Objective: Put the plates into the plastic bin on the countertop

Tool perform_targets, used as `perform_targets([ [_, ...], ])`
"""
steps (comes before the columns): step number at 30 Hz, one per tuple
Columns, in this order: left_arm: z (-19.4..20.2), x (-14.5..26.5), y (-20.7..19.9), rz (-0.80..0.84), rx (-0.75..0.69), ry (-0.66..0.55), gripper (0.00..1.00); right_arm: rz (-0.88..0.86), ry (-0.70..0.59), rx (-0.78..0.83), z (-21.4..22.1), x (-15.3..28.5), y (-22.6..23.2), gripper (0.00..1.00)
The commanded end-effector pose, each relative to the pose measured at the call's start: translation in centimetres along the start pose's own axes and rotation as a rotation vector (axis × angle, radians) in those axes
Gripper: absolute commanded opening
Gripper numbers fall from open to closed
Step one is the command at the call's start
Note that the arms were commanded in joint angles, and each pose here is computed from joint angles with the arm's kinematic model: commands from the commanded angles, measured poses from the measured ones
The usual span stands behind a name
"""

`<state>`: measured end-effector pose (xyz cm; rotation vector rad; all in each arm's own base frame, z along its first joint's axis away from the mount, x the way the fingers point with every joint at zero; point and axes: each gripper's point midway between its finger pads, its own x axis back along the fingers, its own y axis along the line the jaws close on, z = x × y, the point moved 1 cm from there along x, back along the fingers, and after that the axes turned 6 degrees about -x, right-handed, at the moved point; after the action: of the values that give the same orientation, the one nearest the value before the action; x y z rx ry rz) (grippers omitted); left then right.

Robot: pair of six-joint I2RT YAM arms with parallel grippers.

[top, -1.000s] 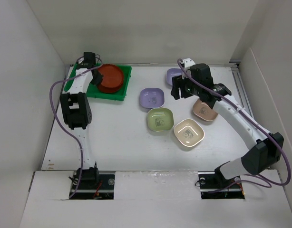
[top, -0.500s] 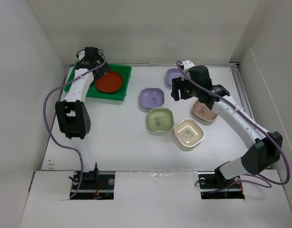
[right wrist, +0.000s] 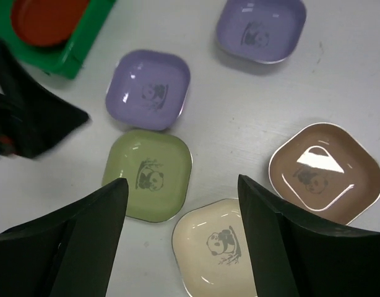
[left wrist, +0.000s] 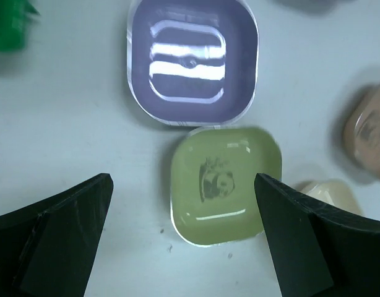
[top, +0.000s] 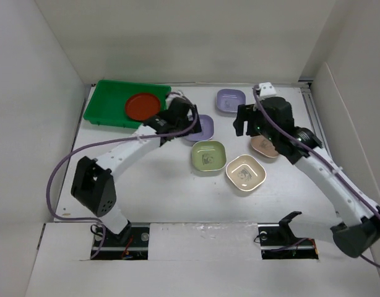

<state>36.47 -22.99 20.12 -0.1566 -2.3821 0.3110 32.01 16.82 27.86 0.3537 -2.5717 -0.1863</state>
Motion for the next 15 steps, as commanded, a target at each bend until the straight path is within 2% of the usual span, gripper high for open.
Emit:
perform_targets([
  [1,3.4,-1.0,-2.1,-0.018,-0.074,0.02,0.98,0.009,-0.132,-0.053,-3.0,3.6,-0.3,0.77],
  [4,7.1,-3.4,-2.6,-0.082,-0.127,0.096,0.94,-0.012,-0.163,-0.057,-3.4,5.7,-0.3,0.77],
  [8,8.7,-4.3,-2.8,-0.11,-0.133,0.115,0.89,-0.015,-0.173,-0.048,-3.7,6.7,-0.4,0.78],
  [11,10.5,-5.2,-1.5,-0.162,-0.127,0.154,0.88,-0.018,-0.183,-0.051,-3.6,7.2,-0.5,0.78],
  [15,13.1,-6.6,-0.1,-0.199,-0.137,0.196,0.77,-0.023,-0.2,-0.045,-3.9,7.8,-0.6,0.78],
])
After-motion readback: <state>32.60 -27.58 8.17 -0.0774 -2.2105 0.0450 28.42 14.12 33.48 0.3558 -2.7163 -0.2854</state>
